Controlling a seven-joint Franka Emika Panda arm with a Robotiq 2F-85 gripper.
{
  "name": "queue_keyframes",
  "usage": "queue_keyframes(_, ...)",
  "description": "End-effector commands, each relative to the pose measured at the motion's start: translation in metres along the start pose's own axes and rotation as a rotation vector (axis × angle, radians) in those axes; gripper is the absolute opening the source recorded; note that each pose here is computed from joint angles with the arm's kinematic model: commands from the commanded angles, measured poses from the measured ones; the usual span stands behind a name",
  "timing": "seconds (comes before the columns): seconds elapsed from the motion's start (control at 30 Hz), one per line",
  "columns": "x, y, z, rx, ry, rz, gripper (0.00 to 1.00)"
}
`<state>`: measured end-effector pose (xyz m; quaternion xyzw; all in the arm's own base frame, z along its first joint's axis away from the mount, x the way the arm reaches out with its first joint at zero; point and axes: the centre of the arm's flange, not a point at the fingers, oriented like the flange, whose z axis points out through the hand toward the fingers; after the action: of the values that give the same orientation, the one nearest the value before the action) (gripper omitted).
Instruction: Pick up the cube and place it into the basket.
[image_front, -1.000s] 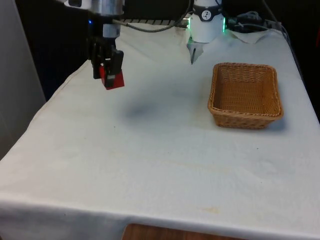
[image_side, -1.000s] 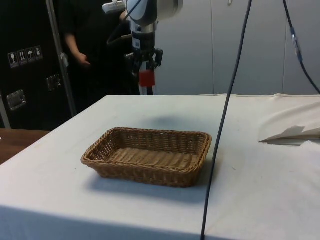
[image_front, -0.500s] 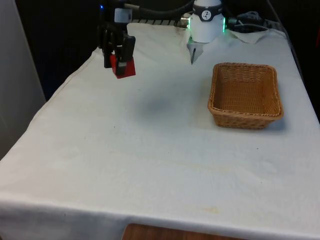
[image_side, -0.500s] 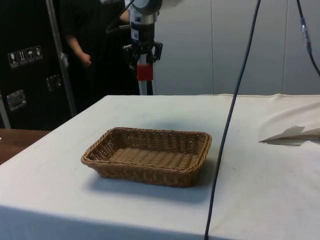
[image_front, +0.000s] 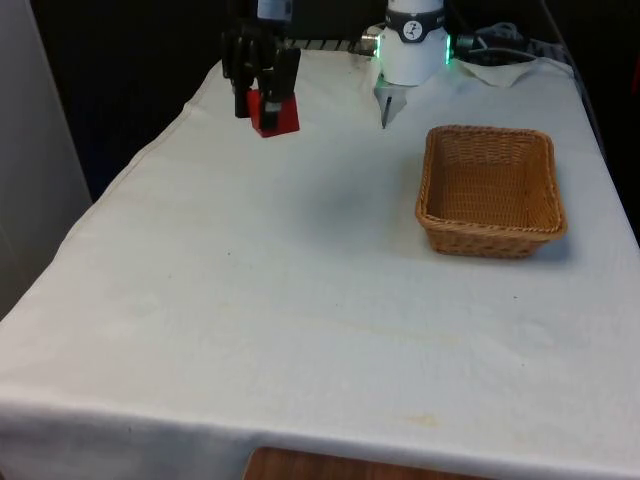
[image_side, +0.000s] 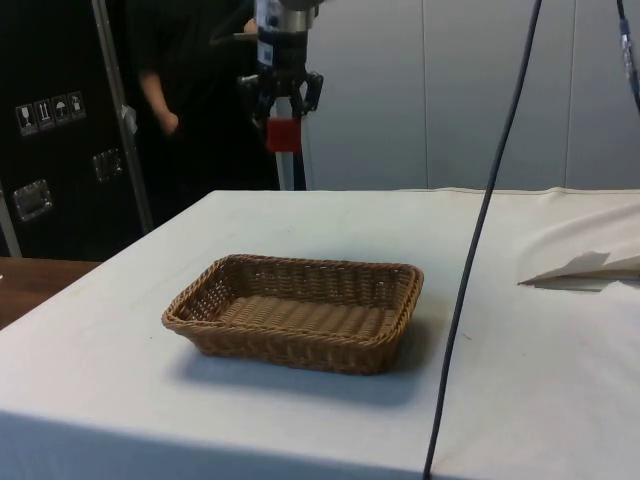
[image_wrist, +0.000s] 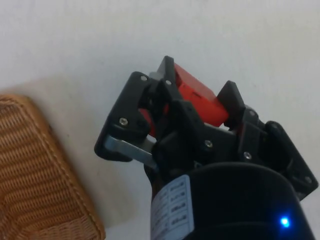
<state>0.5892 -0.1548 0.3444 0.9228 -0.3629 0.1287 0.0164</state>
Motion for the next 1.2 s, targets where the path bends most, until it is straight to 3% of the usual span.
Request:
queue_keyframes(0.0,-0.003,-0.002,-0.004,-0.003,0.006,0.004,0.07)
queue_keyframes(0.37,-0.027,-0.017,-0.013,0.022,-0.004,0.013,0.07)
queue_keyframes(0.43,-0.028,-0.019,-0.012,0.026,-0.016,0.009,0.07)
queue_keyframes(0.53,-0.035,-0.022,-0.015,0.027,-0.009,0.015,0.07)
queue_keyframes(0.73,-0.045,-0.030,-0.015,0.037,-0.031,0.011,0.07)
queue_keyframes(0.77,-0.051,-0.031,-0.017,0.036,-0.022,0.017,0.07)
queue_keyframes(0.97,-0.067,-0.042,-0.020,0.047,-0.035,0.017,0.07)
queue_keyframes(1.0,-0.065,-0.041,-0.019,0.049,-0.047,0.013,0.07)
queue_keyframes(1.03,-0.069,-0.043,-0.021,0.048,-0.037,0.018,0.07)
queue_keyframes(1.17,-0.081,-0.050,-0.023,0.054,-0.047,0.017,0.07)
